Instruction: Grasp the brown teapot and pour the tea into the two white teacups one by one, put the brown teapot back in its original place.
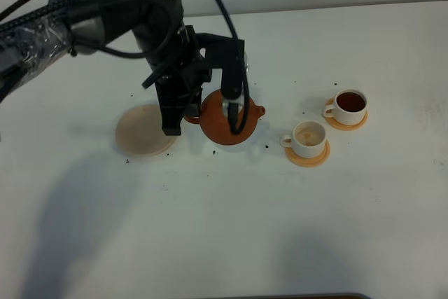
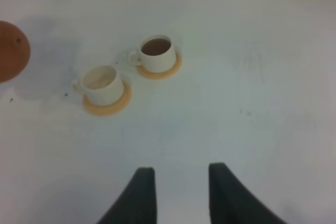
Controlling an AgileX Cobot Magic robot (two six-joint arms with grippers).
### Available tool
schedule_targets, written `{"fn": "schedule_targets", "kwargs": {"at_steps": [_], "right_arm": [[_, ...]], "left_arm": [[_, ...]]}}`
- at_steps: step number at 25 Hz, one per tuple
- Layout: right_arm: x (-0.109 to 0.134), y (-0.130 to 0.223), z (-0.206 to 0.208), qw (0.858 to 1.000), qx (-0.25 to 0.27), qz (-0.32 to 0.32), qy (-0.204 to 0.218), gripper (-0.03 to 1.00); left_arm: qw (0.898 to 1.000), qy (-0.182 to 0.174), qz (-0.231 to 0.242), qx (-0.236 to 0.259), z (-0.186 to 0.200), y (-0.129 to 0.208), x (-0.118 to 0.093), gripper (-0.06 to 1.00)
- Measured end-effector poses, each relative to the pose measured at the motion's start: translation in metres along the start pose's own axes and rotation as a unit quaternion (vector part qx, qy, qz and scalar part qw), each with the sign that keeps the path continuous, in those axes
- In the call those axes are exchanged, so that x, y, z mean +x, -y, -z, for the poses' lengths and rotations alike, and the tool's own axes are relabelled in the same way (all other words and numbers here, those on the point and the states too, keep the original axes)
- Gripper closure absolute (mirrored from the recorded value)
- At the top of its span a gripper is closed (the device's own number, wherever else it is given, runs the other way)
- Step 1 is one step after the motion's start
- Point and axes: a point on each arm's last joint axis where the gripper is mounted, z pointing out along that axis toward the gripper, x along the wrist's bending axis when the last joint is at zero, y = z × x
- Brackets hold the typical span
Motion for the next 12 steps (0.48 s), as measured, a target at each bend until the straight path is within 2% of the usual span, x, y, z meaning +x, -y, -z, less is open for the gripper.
{"fn": "schedule_targets", "kwargs": {"at_steps": [4,8,12], "right_arm": [[0.000,0.000,0.000,1.000,0.000,0.000,0.000,0.73],[0.000,0.000,0.000,1.000,0.000,0.000,0.000,0.73],[0.000,0.000,0.000,1.000,0.000,0.000,0.000,0.73]], "left_arm": [[0.997,-0.067,-0.033,-0.016,-0.014,0.001,0.002,0.83],[0.988,-0.133,-0.074,-0.033,-0.024,-0.002,0.008,0.83],[0.976,-0.175,-0.127,-0.036,-0.032,-0.003,0.009,0.83]]}}
